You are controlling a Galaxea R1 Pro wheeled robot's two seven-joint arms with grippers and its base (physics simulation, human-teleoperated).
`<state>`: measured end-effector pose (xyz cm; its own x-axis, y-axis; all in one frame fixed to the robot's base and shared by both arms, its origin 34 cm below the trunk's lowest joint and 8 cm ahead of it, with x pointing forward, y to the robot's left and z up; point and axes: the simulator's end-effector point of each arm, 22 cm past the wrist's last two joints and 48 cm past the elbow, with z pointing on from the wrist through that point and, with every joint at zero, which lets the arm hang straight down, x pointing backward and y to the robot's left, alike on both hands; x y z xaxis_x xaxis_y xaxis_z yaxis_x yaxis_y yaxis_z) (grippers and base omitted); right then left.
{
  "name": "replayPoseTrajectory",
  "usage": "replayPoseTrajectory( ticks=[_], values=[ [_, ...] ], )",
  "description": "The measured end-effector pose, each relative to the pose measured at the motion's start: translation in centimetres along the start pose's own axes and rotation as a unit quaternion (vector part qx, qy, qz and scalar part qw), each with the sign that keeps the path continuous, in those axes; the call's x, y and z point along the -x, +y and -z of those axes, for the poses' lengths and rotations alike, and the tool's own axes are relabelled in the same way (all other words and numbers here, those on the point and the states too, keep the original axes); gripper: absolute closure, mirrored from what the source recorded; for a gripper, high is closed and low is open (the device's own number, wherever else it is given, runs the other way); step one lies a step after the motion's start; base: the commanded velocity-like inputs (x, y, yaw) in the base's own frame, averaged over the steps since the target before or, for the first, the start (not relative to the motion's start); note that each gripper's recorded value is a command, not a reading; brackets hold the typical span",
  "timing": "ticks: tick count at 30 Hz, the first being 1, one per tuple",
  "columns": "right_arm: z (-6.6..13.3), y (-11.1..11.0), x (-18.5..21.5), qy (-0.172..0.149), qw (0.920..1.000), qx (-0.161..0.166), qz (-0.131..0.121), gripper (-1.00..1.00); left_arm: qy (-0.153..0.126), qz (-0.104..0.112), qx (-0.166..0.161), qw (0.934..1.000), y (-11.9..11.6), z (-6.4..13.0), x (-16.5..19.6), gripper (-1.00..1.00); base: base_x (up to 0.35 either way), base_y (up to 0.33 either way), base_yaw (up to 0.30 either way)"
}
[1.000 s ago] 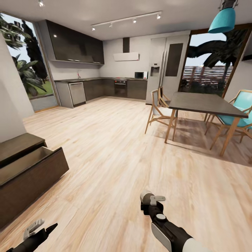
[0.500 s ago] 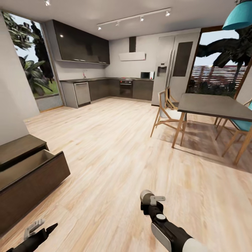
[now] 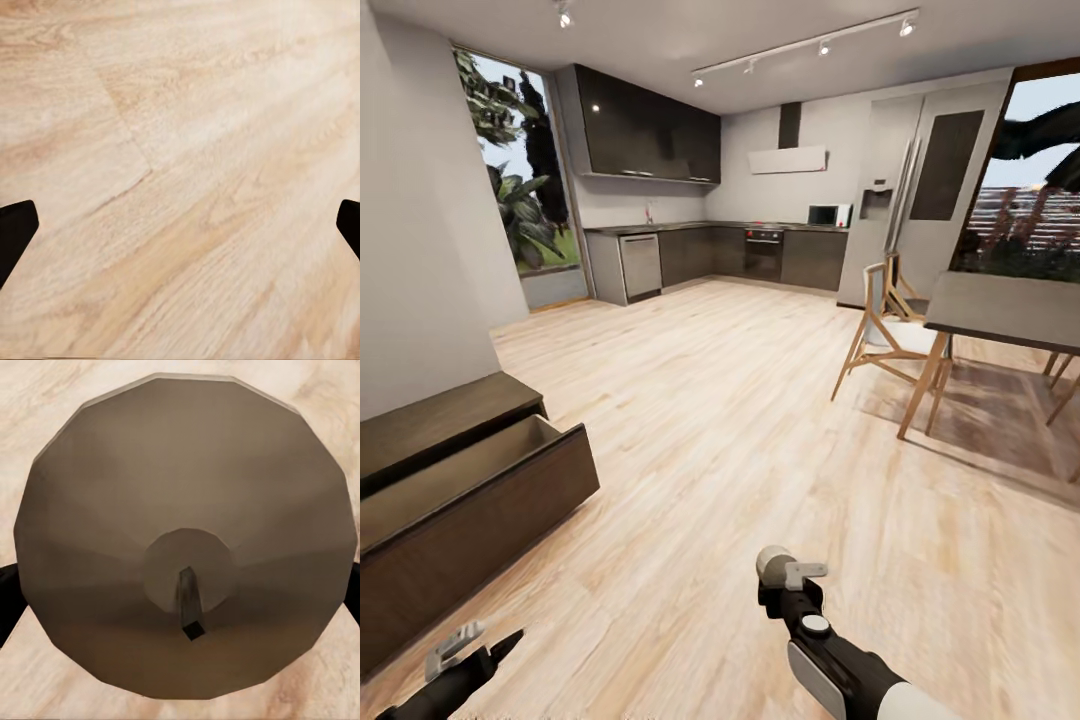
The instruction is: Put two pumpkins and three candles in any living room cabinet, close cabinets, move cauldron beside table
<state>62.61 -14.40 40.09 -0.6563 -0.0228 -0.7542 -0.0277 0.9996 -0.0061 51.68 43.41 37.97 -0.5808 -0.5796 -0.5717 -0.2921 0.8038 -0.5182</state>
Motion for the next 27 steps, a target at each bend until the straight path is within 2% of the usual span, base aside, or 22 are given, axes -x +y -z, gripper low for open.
replayPoseTrajectory(
  ticks=[4, 10, 14, 23, 27],
  values=[
    [0.0, 0.0, 0.0, 0.0, 1.0, 0.0, 0.0, 1.0, 0.002, 0.002, -0.005, 1.0, -0.5, -0.2, 0.0, -1.0, 0.0, 0.0, 0.275],
    [0.3, 0.0, 0.6, 0.0, 1.0, 0.0, 0.001, 1.0, 0.024, 0.019, -0.015, 0.9994, -2.1, -0.3, -0.6, -1.0, 0.0, 0.0, 0.275],
    [0.7, 0.0, 1.4, -0.001, 1.0, 0.0, 0.001, 1.0, 0.031, 0.022, -0.014, 0.9992, -2.6, 0.0, -0.3, -1.0, 0.0, 0.0, 0.262],
    [1.7, 0.2, 3.5, -0.01, 0.9999, 0.003, -0.001, 1.0, 0.033, 0.024, -0.01, 0.9991, -3.6, 0.9, 0.9, -1.0, 0.0, 0.0, 0.092],
    [2.2, 1.1, 3.7, -0.007, 0.9998, 0.011, 0.013, 1.0, 0.035, 0.023, -0.008, 0.9991, -3.9, 1.2, 1.3, -1.0, 0.0, 0.0, 0.155]
  ],
)
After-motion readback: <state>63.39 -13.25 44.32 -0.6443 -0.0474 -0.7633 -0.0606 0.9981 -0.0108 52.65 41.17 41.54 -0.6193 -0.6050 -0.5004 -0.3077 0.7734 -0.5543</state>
